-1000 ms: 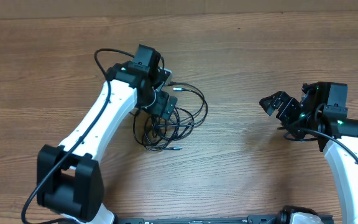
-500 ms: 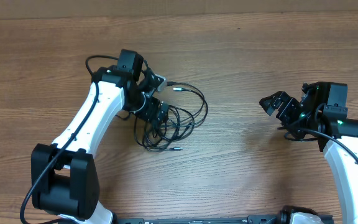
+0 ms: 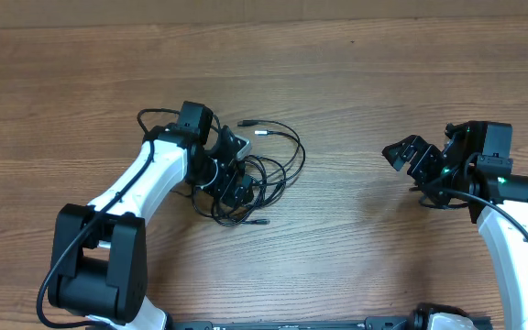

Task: Untangle cables

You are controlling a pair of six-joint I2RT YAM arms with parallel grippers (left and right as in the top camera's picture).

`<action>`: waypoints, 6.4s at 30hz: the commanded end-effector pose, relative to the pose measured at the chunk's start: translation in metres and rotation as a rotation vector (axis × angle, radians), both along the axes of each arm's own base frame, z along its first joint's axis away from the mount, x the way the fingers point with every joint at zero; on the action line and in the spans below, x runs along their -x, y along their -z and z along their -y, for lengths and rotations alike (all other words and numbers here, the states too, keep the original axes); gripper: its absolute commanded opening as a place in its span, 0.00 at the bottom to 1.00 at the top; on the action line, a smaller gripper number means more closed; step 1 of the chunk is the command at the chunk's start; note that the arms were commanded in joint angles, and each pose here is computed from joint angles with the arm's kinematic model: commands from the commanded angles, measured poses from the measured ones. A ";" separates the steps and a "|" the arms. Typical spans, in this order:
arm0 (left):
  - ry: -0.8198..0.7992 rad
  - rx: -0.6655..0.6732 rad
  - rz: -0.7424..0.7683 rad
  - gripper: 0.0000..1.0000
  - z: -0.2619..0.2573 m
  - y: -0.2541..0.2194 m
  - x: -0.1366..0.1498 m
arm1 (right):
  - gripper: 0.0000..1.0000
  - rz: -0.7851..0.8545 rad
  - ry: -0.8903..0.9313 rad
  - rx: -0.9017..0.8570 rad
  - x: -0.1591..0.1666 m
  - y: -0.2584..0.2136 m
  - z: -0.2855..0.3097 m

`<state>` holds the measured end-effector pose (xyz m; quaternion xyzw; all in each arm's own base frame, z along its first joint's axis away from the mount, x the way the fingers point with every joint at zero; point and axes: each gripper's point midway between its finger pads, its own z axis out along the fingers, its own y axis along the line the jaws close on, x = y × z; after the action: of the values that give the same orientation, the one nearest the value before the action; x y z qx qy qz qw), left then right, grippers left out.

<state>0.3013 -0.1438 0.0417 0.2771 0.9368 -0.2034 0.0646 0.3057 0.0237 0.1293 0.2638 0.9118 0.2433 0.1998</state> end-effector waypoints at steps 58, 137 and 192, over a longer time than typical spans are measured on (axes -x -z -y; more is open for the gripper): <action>0.206 0.684 0.384 0.04 0.160 -0.253 -0.059 | 1.00 0.248 -0.406 -0.232 -0.009 -0.051 -0.110; -0.240 0.572 0.904 0.04 -0.027 -0.445 -0.031 | 1.00 -0.060 -0.096 0.178 -0.010 0.035 -0.039; -1.056 -0.307 -0.108 0.89 -0.158 -0.055 0.005 | 1.00 -0.042 -0.091 0.142 -0.014 0.031 -0.045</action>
<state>0.3039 0.0096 0.1185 -0.1992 0.9769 -0.0229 0.0745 0.3199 0.0698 0.1007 0.2100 0.9416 0.1829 0.1893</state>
